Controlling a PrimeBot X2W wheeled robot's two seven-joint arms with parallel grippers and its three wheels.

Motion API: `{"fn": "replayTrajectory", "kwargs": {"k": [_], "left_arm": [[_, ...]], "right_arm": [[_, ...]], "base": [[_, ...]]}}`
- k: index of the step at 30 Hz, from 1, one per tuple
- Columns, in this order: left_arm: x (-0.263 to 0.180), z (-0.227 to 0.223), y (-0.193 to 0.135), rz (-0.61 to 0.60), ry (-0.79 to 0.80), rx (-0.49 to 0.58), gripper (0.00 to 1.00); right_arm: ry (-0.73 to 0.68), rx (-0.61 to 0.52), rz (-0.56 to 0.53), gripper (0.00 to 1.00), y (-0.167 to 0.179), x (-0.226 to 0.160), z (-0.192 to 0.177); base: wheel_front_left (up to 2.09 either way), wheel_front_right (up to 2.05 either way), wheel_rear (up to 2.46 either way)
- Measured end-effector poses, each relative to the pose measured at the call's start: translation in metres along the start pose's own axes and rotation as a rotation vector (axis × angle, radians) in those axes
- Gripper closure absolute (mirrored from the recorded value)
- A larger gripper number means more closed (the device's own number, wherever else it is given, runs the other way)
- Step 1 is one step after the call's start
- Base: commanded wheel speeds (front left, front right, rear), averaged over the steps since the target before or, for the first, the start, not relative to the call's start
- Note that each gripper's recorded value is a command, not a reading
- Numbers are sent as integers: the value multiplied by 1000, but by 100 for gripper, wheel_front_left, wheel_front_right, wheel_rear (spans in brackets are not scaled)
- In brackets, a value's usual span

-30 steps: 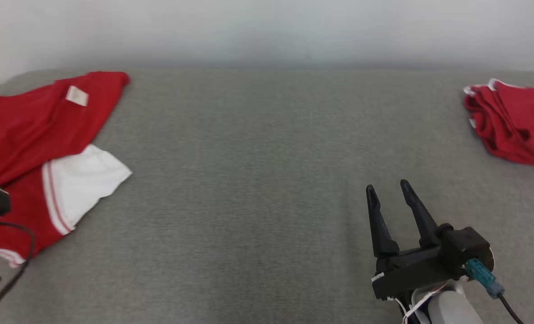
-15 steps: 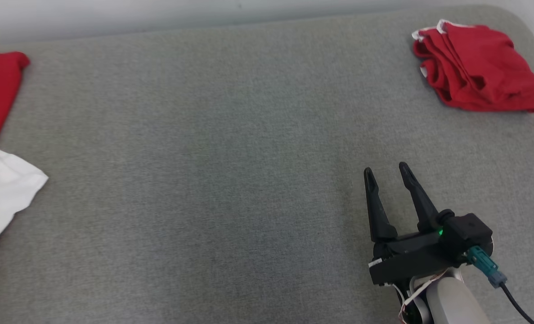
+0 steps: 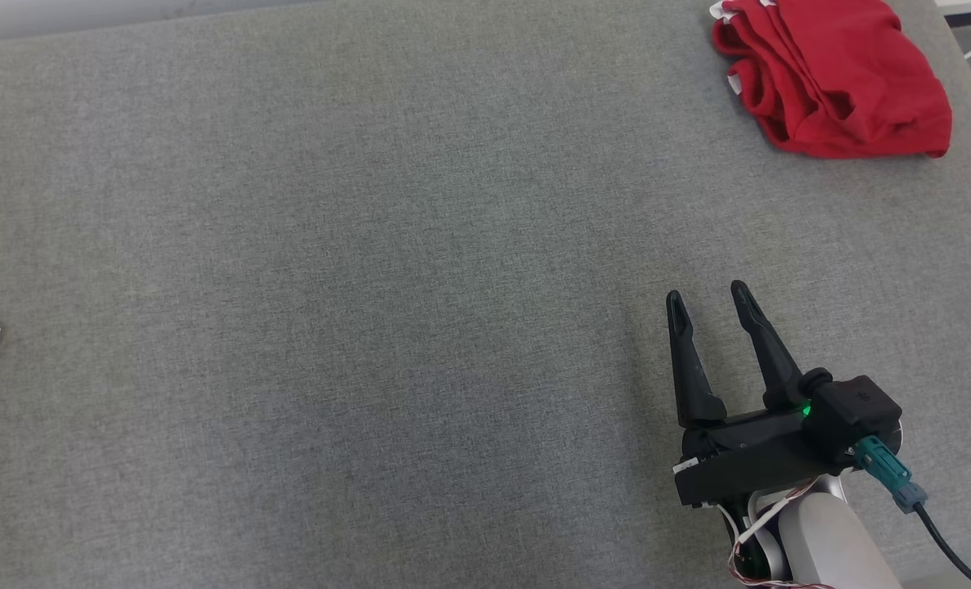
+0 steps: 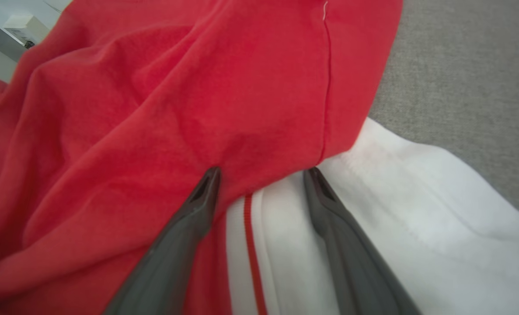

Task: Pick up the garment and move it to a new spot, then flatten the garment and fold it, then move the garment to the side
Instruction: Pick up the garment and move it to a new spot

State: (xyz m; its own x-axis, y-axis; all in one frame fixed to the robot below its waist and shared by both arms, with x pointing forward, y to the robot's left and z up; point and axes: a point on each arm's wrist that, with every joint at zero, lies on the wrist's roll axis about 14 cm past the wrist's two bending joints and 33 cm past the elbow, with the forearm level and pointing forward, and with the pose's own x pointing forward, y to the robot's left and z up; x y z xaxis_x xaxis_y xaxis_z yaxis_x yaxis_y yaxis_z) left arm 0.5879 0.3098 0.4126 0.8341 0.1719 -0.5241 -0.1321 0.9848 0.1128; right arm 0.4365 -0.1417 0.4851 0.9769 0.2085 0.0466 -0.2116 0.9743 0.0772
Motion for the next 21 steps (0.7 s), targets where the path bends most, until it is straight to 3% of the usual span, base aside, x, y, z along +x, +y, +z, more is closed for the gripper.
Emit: {"fn": "replayTrajectory", "kwargs": {"k": [4, 5, 6, 13, 21], "left_arm": [[-1, -3, 2, 5, 21, 22, 0], [-1, -2, 3, 10, 17, 26, 44], [-1, -1, 3, 12, 9, 31, 100], [-13, 20, 6, 9, -94, 76, 100], [-46, 99, -5, -36, -368, 112, 100]], "right_arm": [[5, 1, 6, 0, 1, 1, -2], [6, 1, 7, 0, 2, 1, -2], [7, 1, 8, 0, 2, 1, -3], [-4, 6, 22, 0, 7, 2, 2], [-34, 16, 35, 0, 14, -4, 15]], "base": [[0, 0, 0], [0, 0, 0], [0, 0, 0], [0, 0, 0], [0, 0, 0]]}}
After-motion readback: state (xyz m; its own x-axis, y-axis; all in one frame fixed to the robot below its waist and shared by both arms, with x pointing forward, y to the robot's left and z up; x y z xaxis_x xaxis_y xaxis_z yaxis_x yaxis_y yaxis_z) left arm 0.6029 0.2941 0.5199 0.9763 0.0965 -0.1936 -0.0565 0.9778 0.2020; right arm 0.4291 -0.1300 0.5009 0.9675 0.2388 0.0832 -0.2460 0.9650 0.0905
